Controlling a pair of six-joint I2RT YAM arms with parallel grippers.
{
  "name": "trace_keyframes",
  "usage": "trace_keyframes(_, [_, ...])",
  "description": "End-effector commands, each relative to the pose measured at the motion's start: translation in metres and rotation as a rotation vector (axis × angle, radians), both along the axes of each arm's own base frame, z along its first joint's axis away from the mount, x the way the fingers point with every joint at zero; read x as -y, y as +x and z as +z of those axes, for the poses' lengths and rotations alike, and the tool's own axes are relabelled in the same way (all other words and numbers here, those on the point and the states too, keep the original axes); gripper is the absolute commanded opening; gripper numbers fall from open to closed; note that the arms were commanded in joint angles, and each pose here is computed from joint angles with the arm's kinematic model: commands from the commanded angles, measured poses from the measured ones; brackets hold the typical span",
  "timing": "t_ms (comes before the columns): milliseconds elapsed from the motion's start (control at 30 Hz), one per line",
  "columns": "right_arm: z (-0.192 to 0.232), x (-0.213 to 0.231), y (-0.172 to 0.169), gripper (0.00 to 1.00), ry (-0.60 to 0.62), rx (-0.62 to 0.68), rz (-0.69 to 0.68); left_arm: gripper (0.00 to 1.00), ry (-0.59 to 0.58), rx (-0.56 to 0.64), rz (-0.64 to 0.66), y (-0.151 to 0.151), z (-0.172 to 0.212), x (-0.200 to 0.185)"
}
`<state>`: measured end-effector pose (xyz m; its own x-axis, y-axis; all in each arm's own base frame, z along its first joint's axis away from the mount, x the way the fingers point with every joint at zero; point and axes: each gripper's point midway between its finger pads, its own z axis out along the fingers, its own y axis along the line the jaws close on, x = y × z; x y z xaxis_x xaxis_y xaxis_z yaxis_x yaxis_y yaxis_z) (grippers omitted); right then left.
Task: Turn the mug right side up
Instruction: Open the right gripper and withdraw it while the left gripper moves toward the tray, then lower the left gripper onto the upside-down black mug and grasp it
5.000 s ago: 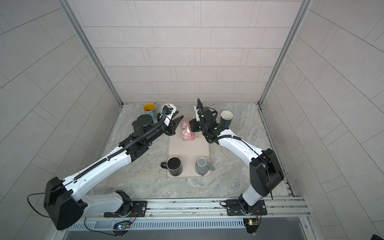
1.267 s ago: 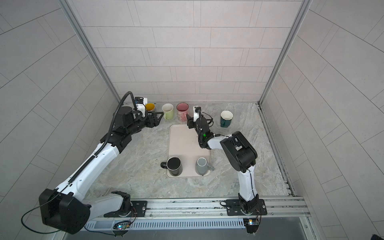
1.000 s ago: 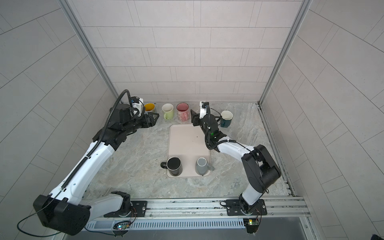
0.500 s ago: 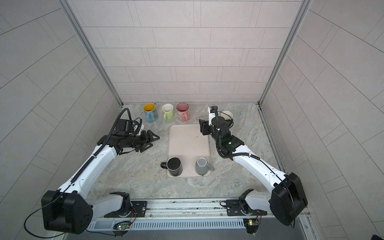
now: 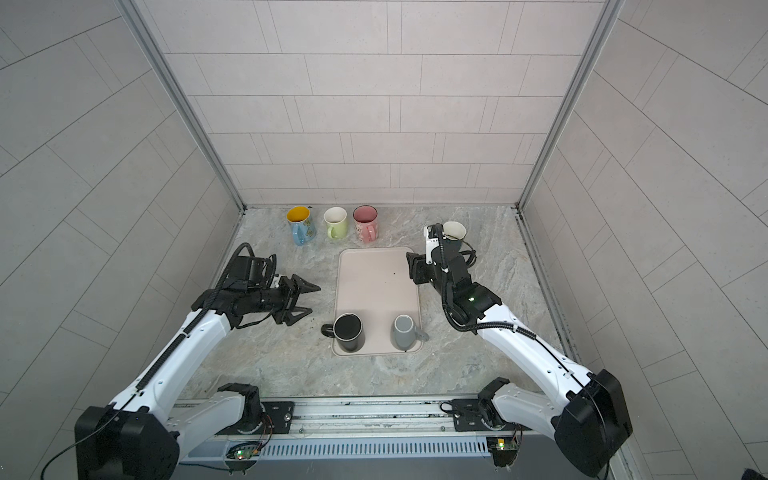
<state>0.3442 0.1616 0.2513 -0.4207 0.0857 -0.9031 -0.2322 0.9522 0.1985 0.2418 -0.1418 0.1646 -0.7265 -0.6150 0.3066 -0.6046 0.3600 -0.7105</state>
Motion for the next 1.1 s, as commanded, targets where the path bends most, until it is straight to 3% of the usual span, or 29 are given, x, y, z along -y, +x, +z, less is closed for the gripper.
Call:
trace_keyframes(0, [0.001,0.003,-0.005,0.64,0.004,0.003,-0.007,0.73,0.017,-0.143,0.046,-0.014,-0.011,-0.004])
trace_keyframes(167, [-0.005,0.003,-0.004,0.64,-0.006,-0.007,-0.004,0.72,0.071,-0.230,0.119,-0.023,-0.020,-0.015])
trace_keyframes(500, [-0.017,-0.001,0.000,0.63,0.011,-0.033,-0.003,0.72,0.052,-0.360,0.256,-0.034,-0.026,-0.013])
trace_keyframes(1067, [-0.035,0.000,0.005,0.63,0.008,-0.071,-0.021,0.72,0.100,-0.518,0.212,-0.032,-0.059,0.009])
